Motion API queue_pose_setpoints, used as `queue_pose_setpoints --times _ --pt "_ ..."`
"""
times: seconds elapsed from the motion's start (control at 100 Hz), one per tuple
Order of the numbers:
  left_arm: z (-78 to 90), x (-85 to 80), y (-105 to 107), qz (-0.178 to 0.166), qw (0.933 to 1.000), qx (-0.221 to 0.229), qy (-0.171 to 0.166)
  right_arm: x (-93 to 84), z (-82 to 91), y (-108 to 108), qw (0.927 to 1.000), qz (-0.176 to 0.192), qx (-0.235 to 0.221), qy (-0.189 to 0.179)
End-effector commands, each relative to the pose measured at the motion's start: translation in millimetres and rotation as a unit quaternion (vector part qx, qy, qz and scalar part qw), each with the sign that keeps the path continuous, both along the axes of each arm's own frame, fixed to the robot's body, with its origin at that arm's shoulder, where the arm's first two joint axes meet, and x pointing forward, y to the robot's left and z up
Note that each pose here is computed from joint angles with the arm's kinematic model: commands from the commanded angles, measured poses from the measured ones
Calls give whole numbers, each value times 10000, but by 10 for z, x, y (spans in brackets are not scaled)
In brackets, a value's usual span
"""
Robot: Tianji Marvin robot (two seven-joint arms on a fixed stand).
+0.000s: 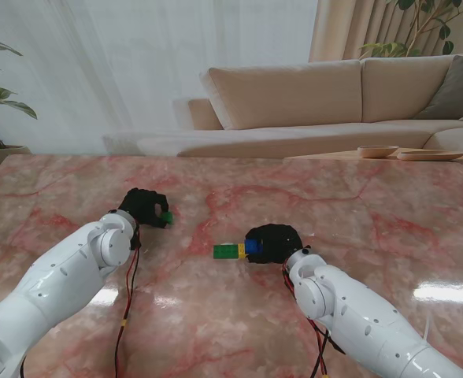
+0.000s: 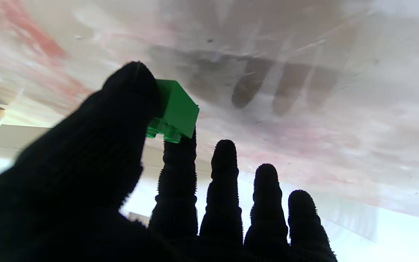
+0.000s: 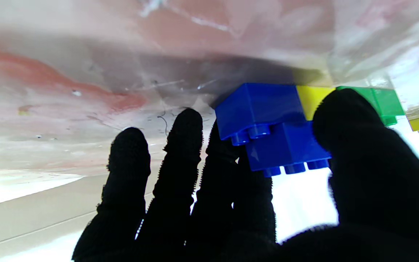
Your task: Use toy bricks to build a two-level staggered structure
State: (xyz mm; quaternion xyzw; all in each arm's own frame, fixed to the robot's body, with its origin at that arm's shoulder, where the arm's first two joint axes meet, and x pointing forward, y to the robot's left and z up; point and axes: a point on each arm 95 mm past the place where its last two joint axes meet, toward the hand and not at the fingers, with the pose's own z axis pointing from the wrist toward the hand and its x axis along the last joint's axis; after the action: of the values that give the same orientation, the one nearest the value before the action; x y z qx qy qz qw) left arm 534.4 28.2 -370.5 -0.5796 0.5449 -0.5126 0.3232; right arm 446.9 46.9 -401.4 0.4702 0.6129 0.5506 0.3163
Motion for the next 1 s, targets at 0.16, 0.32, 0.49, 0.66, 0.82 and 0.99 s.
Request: queue_pose_setpoints --times 0.16,0.32,0.49,0.66,0.82,0.99 --pt "146 -184 -331 -260 9990 -220 -279 -86 -174 -38 9997 -62 -106 226" --pt "268 -309 -590 -454 9969 -444 -459 -85 -178 -38 9997 -49 -92 208" --pt "326 -433 -870 -666 9940 -661 -563 -81 -181 -41 9998 -7 -74 166" --pt "303 -513 -1120 -909 9904 -855 -595 -83 -187 -49 9999 -23 -54 151" --pt "266 -573 -1320 -1168 9865 -959 -623 -91 -197 -55 9999 -43 -41 154" --pt "194 -611 -1458 -1400 9835 -999 -556 -100 -204 -58 9999 -32 -33 163"
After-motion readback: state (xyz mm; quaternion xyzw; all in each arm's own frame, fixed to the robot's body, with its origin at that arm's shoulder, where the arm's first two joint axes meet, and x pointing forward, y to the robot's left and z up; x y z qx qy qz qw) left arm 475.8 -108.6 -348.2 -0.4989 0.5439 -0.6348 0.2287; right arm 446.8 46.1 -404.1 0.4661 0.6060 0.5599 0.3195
